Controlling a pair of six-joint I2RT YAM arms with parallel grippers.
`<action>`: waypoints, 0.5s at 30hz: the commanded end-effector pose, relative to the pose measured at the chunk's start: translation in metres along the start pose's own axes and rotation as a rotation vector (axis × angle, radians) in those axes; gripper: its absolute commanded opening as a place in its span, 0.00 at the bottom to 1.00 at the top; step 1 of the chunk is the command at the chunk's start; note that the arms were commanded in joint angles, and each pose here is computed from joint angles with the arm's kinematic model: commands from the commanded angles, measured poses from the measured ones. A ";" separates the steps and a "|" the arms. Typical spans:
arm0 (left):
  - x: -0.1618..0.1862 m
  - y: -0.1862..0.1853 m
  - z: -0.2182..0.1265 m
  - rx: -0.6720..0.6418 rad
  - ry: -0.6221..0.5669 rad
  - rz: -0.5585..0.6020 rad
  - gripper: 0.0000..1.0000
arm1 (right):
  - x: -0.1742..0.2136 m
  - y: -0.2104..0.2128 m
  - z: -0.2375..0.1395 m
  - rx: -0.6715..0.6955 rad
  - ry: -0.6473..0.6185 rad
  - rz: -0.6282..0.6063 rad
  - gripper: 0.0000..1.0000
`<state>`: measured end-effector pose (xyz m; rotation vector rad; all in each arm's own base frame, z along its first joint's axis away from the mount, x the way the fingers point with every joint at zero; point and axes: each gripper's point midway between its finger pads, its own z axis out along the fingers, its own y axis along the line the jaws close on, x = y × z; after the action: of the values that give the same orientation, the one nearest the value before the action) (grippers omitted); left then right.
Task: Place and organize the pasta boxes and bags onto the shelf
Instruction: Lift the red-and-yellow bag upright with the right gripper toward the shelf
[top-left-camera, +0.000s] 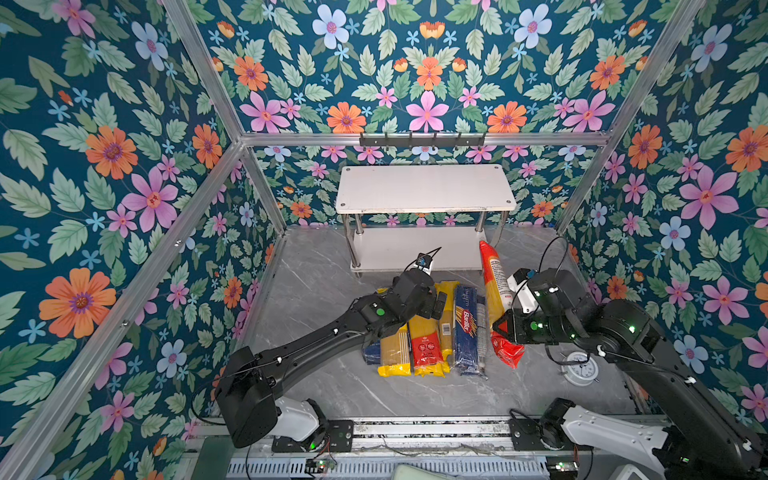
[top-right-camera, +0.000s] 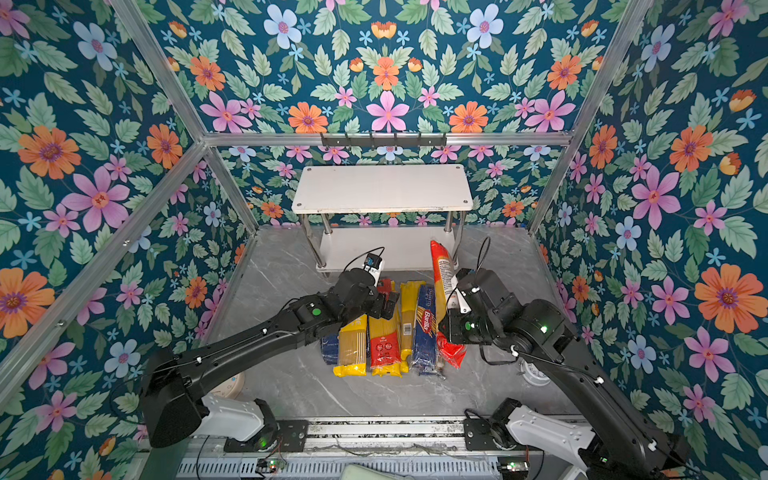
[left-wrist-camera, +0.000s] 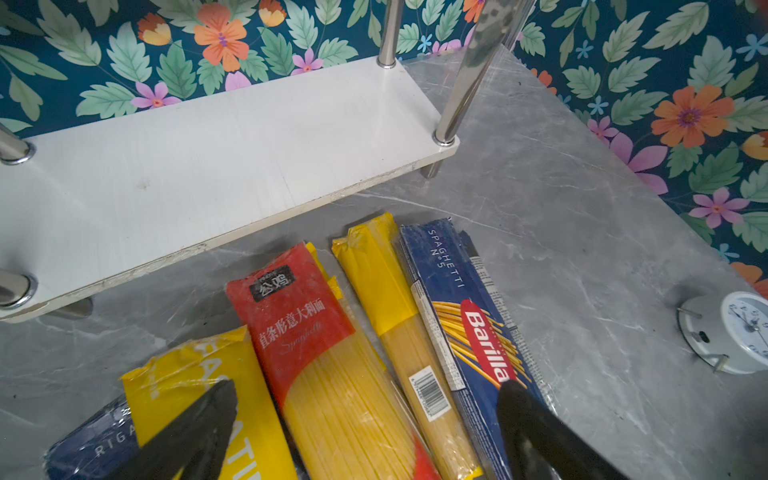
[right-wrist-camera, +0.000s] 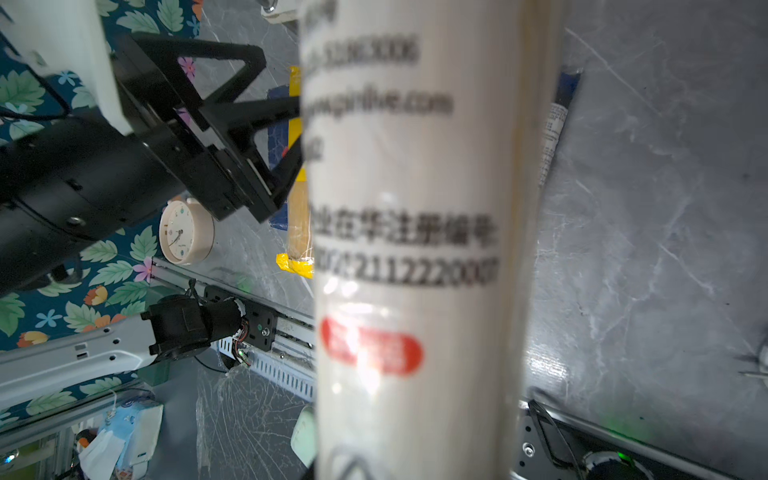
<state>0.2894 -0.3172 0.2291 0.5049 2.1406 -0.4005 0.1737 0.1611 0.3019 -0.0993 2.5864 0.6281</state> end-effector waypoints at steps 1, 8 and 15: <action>-0.009 -0.005 0.005 0.002 -0.016 0.046 1.00 | -0.045 0.012 -0.014 -0.007 -0.158 -0.067 0.20; -0.022 -0.014 0.022 -0.001 -0.008 0.194 1.00 | -0.125 0.022 -0.030 -0.025 -0.283 -0.071 0.20; -0.029 -0.003 0.046 0.014 0.003 0.219 0.99 | -0.209 0.023 -0.027 0.012 -0.368 -0.120 0.20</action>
<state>0.3276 -0.3453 0.2264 0.7026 2.0826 -0.2829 0.3122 0.1547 0.3955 -0.0289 2.3645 0.5402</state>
